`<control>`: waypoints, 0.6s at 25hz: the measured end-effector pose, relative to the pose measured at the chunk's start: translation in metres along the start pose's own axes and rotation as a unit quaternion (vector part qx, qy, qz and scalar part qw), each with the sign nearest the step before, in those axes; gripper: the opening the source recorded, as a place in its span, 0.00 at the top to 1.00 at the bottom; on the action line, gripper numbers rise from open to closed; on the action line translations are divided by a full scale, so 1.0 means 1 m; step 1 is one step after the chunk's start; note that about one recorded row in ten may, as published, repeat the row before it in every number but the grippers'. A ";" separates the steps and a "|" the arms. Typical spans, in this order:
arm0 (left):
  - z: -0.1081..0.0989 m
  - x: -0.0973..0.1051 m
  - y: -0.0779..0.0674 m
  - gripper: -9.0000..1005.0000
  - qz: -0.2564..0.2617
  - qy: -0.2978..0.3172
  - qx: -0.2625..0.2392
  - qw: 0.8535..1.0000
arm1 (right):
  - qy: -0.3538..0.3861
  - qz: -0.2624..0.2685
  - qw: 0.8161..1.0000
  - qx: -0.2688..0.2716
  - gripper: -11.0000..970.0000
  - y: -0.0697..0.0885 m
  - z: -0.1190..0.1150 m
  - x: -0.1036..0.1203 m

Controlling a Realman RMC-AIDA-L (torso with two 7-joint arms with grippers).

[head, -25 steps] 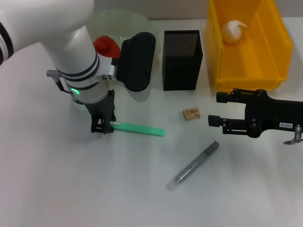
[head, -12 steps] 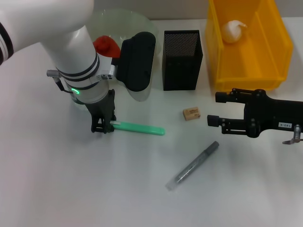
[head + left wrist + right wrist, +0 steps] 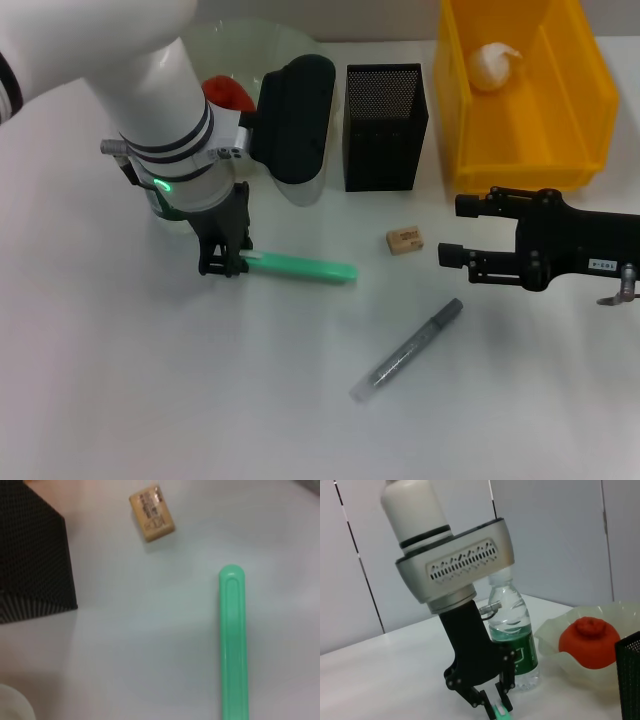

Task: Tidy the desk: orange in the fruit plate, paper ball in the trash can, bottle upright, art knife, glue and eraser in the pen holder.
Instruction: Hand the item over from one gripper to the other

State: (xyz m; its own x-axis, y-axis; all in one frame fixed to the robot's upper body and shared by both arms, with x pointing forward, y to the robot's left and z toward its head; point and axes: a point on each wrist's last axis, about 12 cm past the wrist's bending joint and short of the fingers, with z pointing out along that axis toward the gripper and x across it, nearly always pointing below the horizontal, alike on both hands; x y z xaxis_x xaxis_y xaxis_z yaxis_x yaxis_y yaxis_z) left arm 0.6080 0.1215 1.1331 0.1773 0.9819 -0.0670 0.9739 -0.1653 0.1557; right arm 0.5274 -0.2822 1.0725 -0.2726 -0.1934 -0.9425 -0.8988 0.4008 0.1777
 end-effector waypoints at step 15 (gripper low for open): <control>-0.012 0.010 -0.009 0.79 -0.062 -0.063 0.015 0.996 | -0.012 0.001 1.000 -0.009 0.24 0.004 -0.007 0.000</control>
State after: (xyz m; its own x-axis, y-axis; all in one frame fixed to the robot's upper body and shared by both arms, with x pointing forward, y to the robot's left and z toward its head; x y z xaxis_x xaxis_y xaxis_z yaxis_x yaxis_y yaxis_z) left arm 0.5993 0.1342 1.1425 0.0692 0.9759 -0.2068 0.9928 -0.0472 0.1097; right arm 0.5217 -0.2874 1.0754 -0.2654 -0.1709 -0.9489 -0.9048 0.3841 0.1839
